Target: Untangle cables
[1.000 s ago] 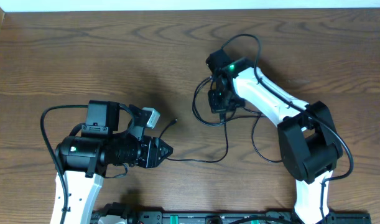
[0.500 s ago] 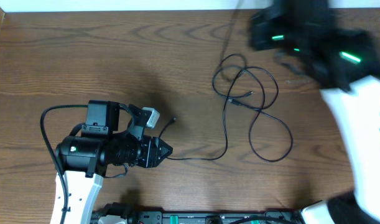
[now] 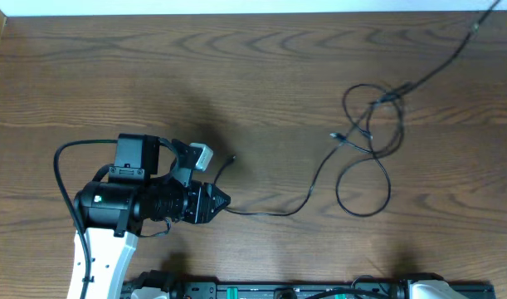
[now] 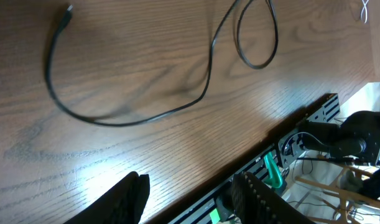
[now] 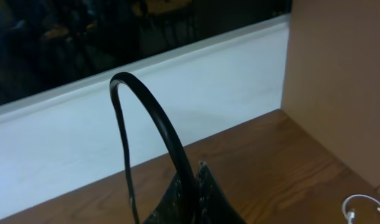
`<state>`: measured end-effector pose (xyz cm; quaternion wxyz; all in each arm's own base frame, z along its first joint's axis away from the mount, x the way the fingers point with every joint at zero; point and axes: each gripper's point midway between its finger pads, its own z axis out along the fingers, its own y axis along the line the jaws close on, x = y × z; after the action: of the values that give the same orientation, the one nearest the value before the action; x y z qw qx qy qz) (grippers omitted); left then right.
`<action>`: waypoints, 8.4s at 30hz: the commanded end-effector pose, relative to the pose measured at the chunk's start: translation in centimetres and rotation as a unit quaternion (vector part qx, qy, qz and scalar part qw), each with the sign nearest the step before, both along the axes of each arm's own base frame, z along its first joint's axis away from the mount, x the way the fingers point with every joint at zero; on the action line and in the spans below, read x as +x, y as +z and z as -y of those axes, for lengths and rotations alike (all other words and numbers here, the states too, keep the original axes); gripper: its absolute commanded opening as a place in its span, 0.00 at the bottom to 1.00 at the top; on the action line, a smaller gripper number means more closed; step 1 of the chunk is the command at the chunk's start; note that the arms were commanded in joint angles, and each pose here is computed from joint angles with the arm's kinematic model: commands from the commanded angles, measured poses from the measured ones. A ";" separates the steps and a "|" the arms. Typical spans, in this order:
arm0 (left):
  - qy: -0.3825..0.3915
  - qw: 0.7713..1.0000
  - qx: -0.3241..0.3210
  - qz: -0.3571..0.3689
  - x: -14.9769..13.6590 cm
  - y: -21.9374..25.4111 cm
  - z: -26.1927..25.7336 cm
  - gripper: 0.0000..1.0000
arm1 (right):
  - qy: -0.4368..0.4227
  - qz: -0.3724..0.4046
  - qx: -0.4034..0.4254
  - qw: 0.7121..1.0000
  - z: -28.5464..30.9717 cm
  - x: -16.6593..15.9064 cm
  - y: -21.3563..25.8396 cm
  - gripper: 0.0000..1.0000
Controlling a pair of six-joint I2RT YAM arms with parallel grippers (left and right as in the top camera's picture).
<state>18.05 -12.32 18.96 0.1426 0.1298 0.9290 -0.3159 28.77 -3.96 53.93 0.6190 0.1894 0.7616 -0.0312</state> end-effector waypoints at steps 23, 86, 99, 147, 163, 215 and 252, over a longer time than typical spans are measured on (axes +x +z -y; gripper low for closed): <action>-0.003 1.000 0.004 -0.005 -0.5 -0.2 -0.2 0.49 | 0.279 -0.496 0.003 0.822 -16.8 11.0 -30.3 0.99; 0.011 0.999 0.042 0.026 1.2 -1.0 -1.2 0.44 | 0.064 -0.645 0.228 0.727 -15.4 4.7 -55.9 0.04; 0.011 0.999 0.042 0.026 1.2 -1.0 -1.2 0.44 | 0.329 -0.650 0.117 0.675 -17.2 3.4 -55.0 0.94; 0.052 0.996 0.016 0.065 4.0 0.3 -0.8 0.15 | 0.414 -0.377 0.052 0.827 -19.6 6.4 -29.3 0.01; -0.078 0.994 0.000 0.081 3.5 -4.3 6.0 0.08 | 0.479 -0.363 0.021 0.799 -24.0 2.1 -27.0 0.01; -0.064 0.984 -0.135 0.095 8.0 -4.6 18.7 0.08 | 0.469 -0.207 -0.028 0.858 -19.9 -4.1 -12.7 0.01; 0.087 0.882 -0.299 0.355 2.8 19.9 -1.3 0.07 | 0.019 -0.293 -0.034 0.955 -3.7 1.5 -16.4 0.01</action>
<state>21.57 -10.71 39.07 0.5435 0.0901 0.6840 -0.4781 29.62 1.60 37.25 0.3711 0.0920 0.9209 -0.0752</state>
